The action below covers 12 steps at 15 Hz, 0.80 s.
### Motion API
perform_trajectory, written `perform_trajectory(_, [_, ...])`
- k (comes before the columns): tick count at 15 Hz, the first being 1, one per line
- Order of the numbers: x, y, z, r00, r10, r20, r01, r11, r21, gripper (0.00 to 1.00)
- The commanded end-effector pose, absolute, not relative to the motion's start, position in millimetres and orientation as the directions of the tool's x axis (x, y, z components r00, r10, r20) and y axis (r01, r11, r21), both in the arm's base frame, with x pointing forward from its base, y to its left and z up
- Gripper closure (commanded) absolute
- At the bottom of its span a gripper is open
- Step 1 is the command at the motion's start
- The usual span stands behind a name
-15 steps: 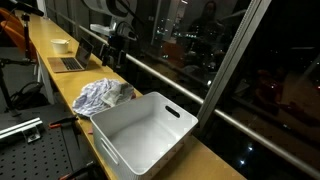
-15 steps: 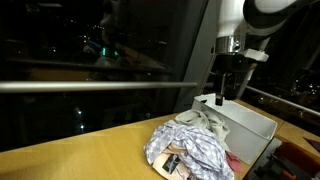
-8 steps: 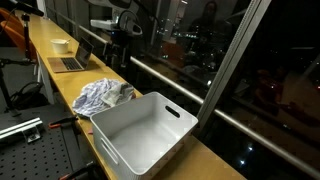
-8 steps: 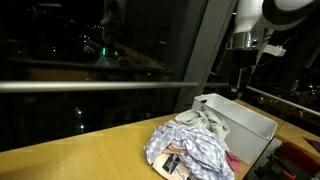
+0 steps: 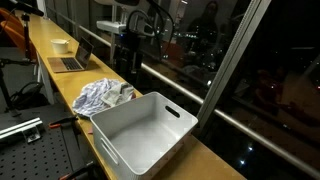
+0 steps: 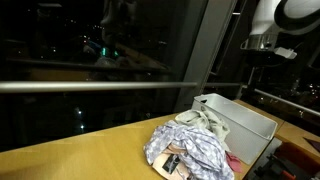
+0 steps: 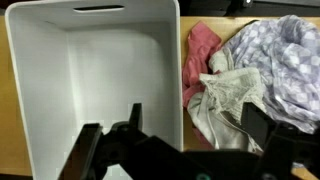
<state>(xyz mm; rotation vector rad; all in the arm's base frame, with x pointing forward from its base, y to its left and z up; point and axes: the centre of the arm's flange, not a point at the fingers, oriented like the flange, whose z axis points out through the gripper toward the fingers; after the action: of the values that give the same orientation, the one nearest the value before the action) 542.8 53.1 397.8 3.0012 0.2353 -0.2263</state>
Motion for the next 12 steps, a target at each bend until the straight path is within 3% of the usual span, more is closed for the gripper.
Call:
perform_trajectory(1, [539, 26, 398, 0.981, 0.151, -0.123, 0.162, -0.983, 0.086, 0.0])
perform_trajectory(12, [549, -7, 400, 0.98, 0.152, -0.13, 0.165, -0.982, 0.095, 0.0])
